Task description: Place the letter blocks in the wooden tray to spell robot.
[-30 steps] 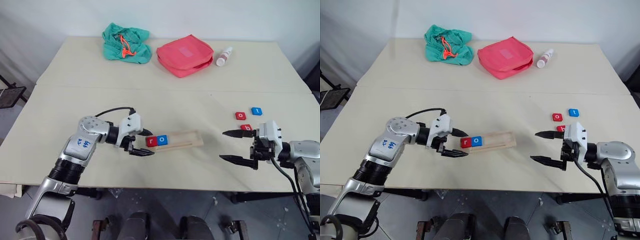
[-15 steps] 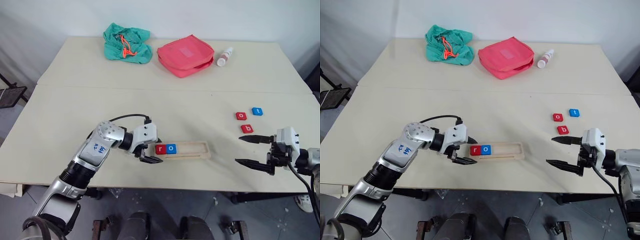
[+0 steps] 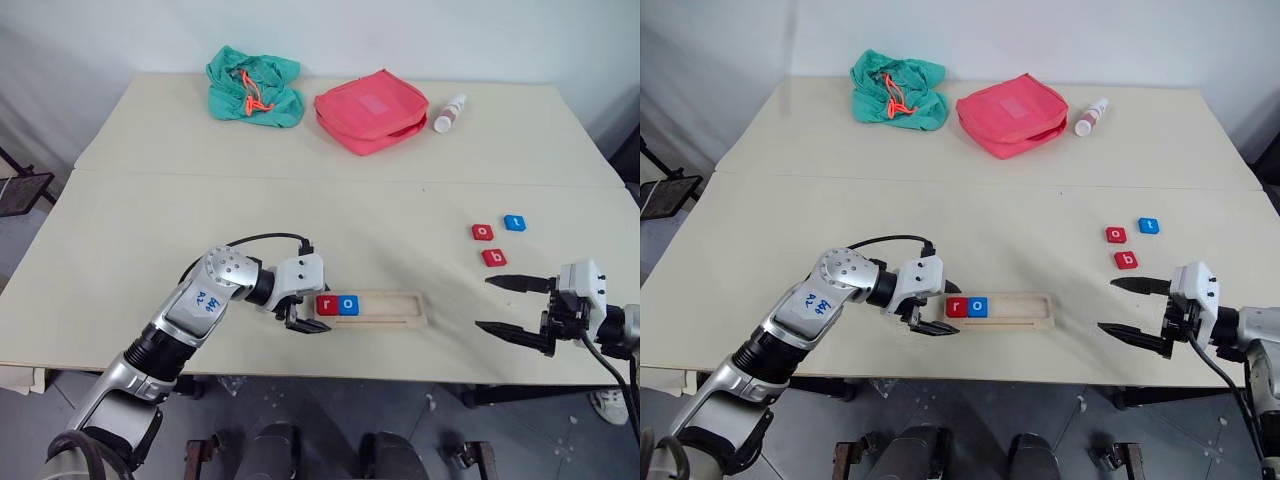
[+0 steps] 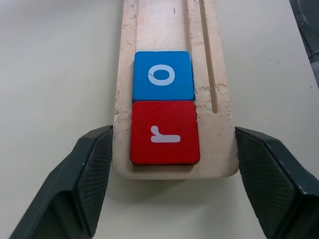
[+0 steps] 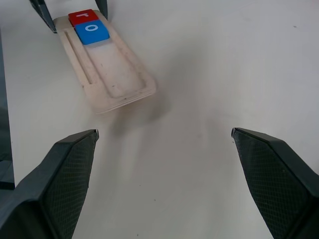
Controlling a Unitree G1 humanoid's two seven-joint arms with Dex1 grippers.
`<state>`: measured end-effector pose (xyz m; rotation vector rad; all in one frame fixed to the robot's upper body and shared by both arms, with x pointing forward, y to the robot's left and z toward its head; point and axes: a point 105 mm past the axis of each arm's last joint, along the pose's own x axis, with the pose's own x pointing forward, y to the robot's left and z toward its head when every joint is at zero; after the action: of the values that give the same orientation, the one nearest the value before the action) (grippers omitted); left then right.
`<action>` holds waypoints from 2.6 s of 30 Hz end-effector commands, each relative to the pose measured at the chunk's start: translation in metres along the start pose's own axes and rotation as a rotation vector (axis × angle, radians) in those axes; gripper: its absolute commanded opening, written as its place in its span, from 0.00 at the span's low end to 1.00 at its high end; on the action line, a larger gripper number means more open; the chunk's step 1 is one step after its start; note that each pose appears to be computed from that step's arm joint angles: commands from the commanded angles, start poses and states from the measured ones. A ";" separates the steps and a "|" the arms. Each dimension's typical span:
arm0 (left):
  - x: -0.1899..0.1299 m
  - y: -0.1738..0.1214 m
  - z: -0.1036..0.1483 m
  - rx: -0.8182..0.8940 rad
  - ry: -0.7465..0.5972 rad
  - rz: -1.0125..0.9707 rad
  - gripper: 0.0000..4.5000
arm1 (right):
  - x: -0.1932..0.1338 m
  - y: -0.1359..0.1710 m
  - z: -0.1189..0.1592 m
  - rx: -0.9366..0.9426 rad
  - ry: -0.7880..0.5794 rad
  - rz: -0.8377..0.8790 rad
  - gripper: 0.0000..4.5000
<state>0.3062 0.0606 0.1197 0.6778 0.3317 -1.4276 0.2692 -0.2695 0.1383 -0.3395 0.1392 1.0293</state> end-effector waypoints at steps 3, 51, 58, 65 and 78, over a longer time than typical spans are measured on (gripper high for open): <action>-0.002 0.003 0.016 0.048 -0.028 0.026 0.99 | -0.006 -0.003 0.011 -0.039 -0.012 -0.022 1.00; -0.101 -0.014 -0.038 0.056 -0.599 0.204 0.99 | -0.030 -0.005 -0.015 0.262 -0.128 -0.862 1.00; -0.103 -0.013 -0.037 0.059 -0.604 0.200 0.99 | -0.029 -0.007 -0.015 0.260 -0.124 -0.860 1.00; -0.103 -0.014 -0.037 0.054 -0.608 0.190 0.99 | -0.021 -0.025 -0.009 0.285 -0.073 -0.852 1.00; -0.099 -0.023 -0.034 0.057 -0.625 0.202 0.99 | 0.010 -0.082 -0.011 0.365 0.020 -0.778 1.00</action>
<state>0.2800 0.1598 0.1391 0.2670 -0.2147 -1.3841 0.3443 -0.2999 0.1370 -0.0297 0.2055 0.2202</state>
